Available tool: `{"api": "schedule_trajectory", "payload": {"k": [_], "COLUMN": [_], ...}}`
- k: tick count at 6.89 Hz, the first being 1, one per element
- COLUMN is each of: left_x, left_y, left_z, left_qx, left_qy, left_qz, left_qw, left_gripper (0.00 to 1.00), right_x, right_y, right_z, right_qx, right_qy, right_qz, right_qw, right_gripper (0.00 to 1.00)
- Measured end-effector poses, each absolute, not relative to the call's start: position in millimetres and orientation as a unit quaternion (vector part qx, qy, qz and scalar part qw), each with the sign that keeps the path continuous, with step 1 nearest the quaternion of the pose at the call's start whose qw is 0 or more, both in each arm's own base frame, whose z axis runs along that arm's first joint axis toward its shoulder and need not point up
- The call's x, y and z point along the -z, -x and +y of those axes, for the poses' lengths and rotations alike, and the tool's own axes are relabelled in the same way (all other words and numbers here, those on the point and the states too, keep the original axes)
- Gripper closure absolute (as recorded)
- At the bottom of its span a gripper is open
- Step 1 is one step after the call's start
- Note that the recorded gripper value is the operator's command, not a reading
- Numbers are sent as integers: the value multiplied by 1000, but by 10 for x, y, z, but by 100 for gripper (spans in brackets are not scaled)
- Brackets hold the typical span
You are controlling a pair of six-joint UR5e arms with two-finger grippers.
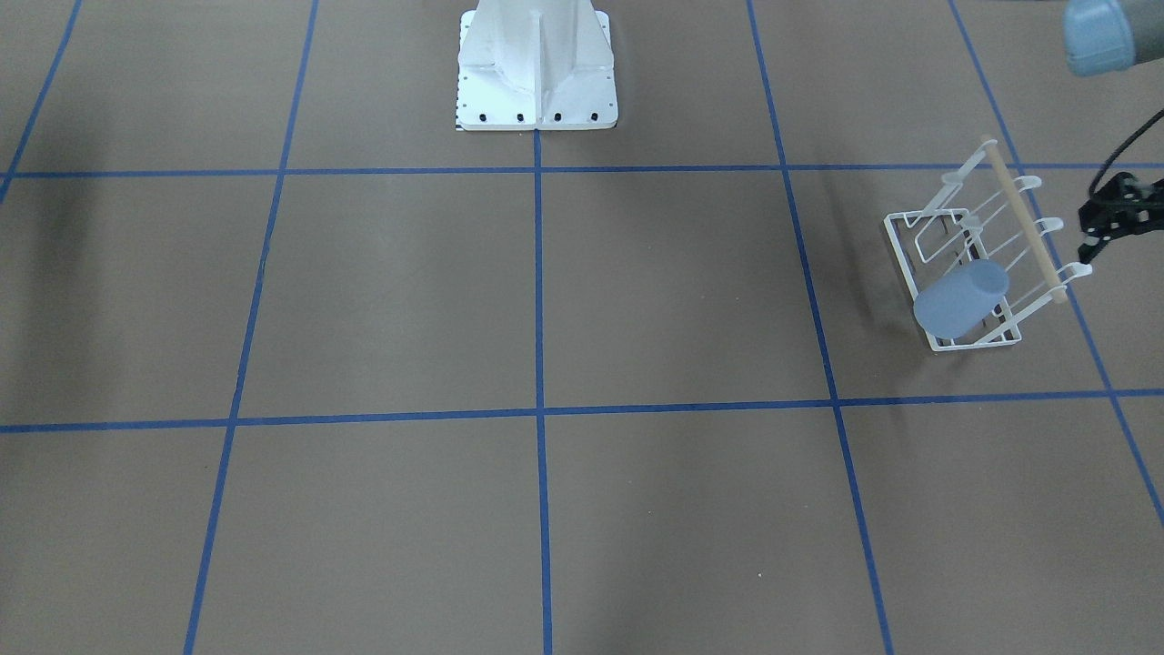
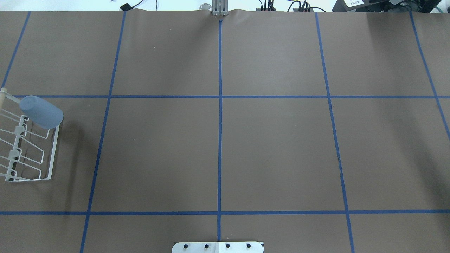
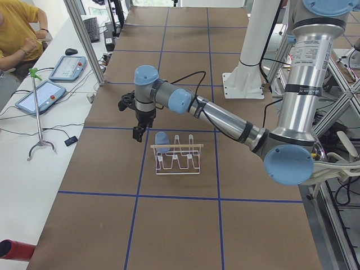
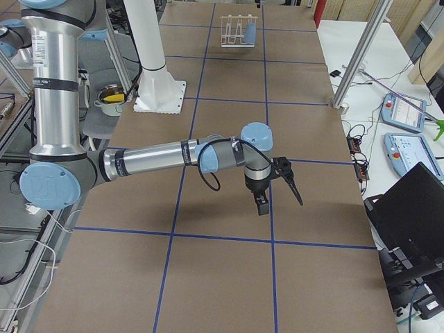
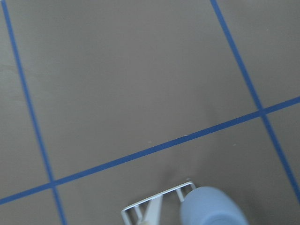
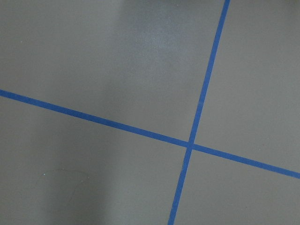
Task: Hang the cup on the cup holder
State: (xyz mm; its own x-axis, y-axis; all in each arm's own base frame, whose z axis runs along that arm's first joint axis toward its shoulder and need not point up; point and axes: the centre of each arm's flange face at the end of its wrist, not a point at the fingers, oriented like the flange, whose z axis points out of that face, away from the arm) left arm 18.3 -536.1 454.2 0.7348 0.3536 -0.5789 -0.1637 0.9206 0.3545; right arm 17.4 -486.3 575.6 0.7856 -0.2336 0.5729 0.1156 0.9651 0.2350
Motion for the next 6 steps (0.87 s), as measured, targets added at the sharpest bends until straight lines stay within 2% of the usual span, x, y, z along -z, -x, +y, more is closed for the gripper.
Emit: {"api": "schedule_trajectory", "payload": {"k": [3, 4, 6], "left_x": [-5693, -6143, -6607], "left_y": [982, 1097, 1236], "left_z": [-5318, -5210, -4943], "left_qx": [-160, -156, -138], "left_qy": [-109, -83, -74], "left_qz": [333, 338, 343], "left_qw": [923, 924, 926], "left_gripper": [1, 1, 1], "right_x": [-6004, -6053, -6093], "right_y": [-360, -405, -429], "right_z": [-4741, -4699, -4669], "right_qx": [69, 63, 60], "right_qy": [-75, -72, -69], "right_qz": [-315, -315, -314], "right_qw": [944, 944, 945], "right_gripper": [0, 0, 0]}}
